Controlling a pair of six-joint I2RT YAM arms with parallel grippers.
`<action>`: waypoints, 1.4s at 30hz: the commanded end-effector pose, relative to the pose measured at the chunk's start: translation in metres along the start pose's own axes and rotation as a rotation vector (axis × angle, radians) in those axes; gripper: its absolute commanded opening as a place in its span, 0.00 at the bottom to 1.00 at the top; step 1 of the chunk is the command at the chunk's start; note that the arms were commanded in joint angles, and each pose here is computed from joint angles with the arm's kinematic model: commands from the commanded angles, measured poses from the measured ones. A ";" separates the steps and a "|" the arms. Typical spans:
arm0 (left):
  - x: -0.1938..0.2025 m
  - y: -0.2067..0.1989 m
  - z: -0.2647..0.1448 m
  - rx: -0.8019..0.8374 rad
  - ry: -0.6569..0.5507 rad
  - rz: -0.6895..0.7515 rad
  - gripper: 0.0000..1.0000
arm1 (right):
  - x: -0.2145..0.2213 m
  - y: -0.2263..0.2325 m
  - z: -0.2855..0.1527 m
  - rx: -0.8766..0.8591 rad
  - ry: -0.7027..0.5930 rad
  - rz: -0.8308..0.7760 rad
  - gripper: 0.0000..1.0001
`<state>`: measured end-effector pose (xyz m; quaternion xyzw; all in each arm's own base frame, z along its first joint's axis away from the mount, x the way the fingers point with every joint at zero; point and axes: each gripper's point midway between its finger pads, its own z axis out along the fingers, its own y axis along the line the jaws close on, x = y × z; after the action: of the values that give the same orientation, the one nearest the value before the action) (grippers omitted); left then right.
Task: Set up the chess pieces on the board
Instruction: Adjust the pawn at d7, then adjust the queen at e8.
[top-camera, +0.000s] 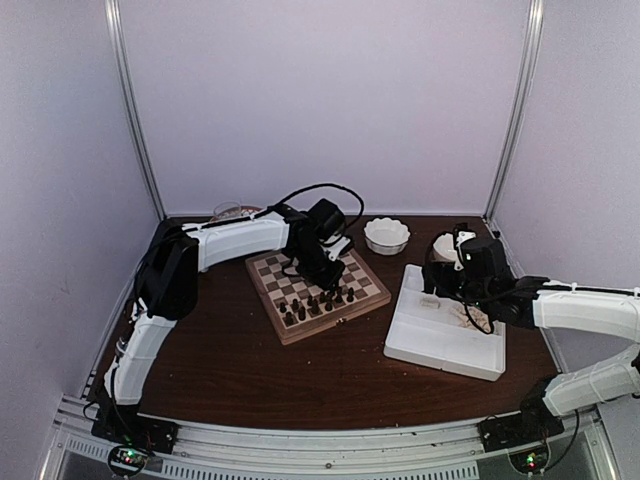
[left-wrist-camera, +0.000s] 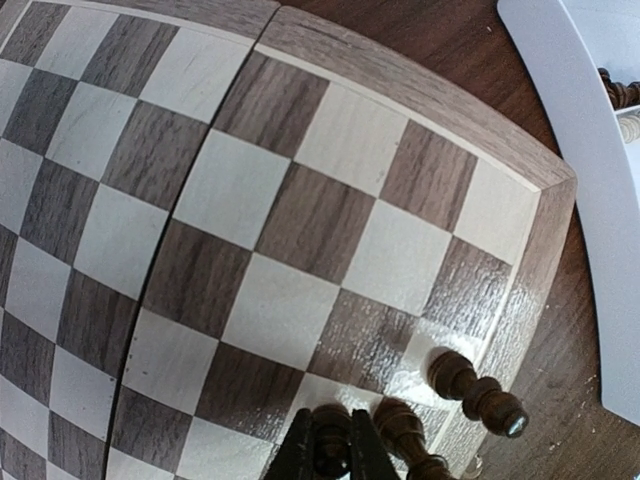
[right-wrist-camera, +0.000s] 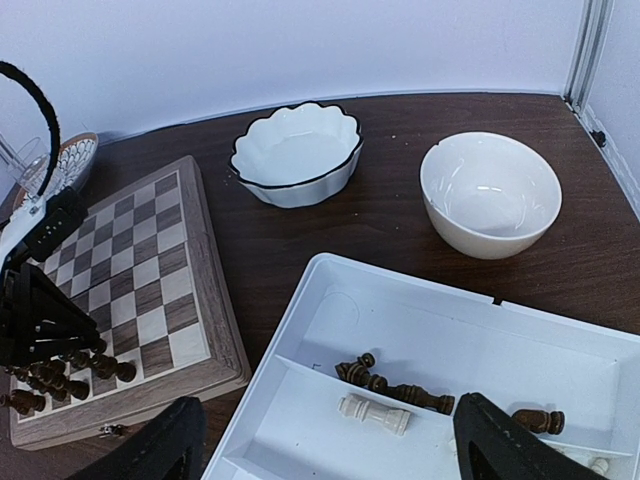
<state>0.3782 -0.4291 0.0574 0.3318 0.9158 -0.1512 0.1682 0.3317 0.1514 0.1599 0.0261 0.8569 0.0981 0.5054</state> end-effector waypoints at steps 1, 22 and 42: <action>0.011 -0.007 0.001 0.022 0.036 -0.004 0.12 | -0.012 0.001 -0.001 0.004 -0.020 0.002 0.89; -0.022 -0.003 -0.032 -0.033 -0.050 0.023 0.38 | -0.011 0.001 -0.001 0.006 -0.016 -0.005 0.89; -0.036 -0.011 -0.115 -0.060 -0.232 0.081 0.45 | -0.011 0.005 0.000 -0.015 -0.008 -0.009 0.89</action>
<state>0.3771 -0.4084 0.1448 0.3334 0.9017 -0.1366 0.2392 0.3310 0.1512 0.1585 0.0230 0.8588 0.0964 0.5027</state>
